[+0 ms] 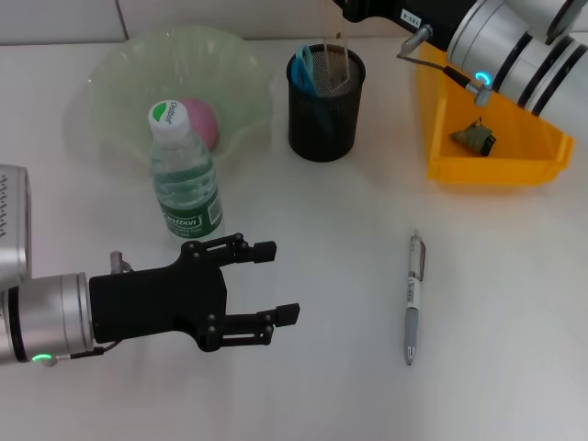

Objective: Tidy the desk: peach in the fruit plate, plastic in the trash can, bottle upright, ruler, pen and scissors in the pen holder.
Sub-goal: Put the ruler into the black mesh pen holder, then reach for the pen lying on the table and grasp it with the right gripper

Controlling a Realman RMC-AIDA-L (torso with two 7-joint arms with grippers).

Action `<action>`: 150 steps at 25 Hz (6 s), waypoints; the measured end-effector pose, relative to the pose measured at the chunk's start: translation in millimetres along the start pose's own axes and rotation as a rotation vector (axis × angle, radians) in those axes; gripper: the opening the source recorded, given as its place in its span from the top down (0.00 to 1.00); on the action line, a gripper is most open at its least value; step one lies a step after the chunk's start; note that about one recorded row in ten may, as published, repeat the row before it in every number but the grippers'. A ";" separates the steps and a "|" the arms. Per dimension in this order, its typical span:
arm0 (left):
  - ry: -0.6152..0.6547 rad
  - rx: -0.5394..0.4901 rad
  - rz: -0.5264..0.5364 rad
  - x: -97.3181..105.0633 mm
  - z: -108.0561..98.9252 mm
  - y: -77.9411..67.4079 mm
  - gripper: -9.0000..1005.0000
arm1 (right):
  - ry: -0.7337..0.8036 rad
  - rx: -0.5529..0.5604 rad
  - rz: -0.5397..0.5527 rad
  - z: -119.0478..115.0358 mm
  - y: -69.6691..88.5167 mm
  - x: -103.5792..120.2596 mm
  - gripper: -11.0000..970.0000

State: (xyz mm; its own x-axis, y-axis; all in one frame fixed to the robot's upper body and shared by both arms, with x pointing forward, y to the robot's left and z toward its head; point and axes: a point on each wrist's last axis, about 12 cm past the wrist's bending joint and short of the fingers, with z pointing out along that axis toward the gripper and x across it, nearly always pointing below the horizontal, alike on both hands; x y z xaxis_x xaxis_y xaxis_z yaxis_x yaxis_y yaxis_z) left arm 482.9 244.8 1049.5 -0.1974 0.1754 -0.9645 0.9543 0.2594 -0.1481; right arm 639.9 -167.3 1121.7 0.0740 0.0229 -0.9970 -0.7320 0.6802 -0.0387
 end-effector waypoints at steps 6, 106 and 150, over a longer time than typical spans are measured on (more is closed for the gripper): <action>0.000 0.000 0.000 0.2 -0.1 -0.1 0.19 | 0.024 0.019 -0.001 0.5 -2.1 2.5 0.55; -0.010 -0.007 0.037 2.6 -2.3 -2.4 0.19 | 1.371 0.137 0.437 -39.6 34.9 -16.8 0.16; -0.010 -0.021 0.023 8.3 -5.2 -5.0 0.19 | 1.395 0.140 0.407 -26.5 36.9 -3.2 0.54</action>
State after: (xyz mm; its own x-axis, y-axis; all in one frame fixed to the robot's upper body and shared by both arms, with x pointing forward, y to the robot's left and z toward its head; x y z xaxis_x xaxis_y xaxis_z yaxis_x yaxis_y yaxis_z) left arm 475.3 249.9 1043.3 -0.1735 0.1722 -0.9697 0.9537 0.2751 -0.1218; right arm 594.7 -161.7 1121.7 -0.8806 -0.4320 -0.1949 -0.4652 0.8665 0.1812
